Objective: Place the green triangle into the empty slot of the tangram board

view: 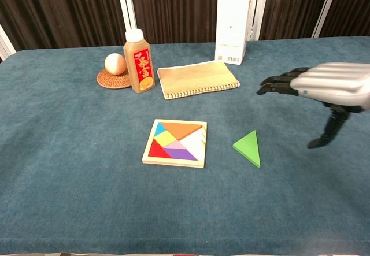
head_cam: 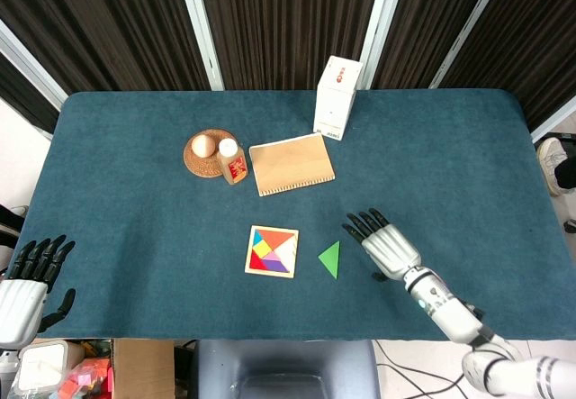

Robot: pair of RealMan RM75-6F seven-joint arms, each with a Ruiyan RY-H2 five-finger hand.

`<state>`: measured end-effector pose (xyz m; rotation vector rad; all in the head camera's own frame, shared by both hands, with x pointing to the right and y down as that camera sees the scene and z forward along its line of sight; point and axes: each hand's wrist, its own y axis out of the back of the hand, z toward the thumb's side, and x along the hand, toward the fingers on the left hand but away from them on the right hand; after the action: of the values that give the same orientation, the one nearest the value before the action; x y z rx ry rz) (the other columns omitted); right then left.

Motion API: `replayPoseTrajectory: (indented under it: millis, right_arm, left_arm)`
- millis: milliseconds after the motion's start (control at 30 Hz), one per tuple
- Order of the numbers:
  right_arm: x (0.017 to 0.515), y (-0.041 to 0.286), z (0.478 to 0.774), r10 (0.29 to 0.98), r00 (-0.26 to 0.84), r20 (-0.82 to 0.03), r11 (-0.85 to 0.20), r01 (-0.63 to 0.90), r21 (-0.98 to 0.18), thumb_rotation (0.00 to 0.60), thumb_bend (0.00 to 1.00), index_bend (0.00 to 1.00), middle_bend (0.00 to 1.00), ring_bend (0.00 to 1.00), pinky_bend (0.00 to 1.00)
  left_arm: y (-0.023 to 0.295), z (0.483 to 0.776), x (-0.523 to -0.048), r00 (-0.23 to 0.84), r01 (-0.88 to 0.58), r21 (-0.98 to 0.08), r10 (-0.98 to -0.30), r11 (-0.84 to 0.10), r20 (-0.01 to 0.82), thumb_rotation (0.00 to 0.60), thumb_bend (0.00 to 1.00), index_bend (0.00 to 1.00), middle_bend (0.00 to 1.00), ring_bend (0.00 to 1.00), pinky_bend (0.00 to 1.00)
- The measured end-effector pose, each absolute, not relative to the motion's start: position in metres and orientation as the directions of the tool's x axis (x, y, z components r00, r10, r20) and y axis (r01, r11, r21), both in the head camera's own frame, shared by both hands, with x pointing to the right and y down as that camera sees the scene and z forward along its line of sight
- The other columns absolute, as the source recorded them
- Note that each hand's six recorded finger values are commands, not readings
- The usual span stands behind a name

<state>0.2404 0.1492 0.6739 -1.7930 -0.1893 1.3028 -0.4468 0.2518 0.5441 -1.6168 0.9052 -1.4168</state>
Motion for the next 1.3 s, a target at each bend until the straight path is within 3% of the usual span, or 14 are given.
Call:
replayPoseTrajectory:
  millis: [233, 433, 567, 1300]
  right_arm:
    - [0.221, 0.145, 0.696, 0.539, 0.454, -0.710, -0.580, -0.412, -0.703, 0.600, 0.33, 0.32, 0.00, 0.00, 0.00]
    - [0.208, 0.153, 0.707, 0.514, 0.460, -0.724, -0.567, -0.451, -0.689, 0.600, 0.33, 0.34, 0.00, 0.00, 0.00]
    - [0.201, 0.156, 0.714, 0.503, 0.465, -0.729, -0.559, -0.468, -0.684, 0.600, 0.39, 0.34, 0.00, 0.00, 0.00]
    - [0.181, 0.161, 0.727, 0.497, 0.451, -0.741, -0.557, -0.488, -0.671, 0.600, 0.41, 0.48, 0.00, 0.00, 0.00]
  left_arm:
    - [0.252, 0.545, -0.447, 0.119, -0.010, -0.898, -0.892, -0.440, 0.436, 0.600, 0.46, 0.00, 0.03, 0.01, 0.05]
    - [0.253, 0.546, -0.446, 0.120, -0.006, -0.896, -0.890, -0.444, 0.440, 0.600, 0.46, 0.00, 0.02, 0.01, 0.05]
    - [0.253, 0.545, -0.447, 0.114, -0.008, -0.897, -0.892, -0.441, 0.438, 0.600, 0.46, 0.00, 0.02, 0.01, 0.05]
    - [0.254, 0.538, -0.450, 0.113, -0.023, -0.902, -0.897, -0.431, 0.426, 0.600, 0.46, 0.00, 0.02, 0.01, 0.03]
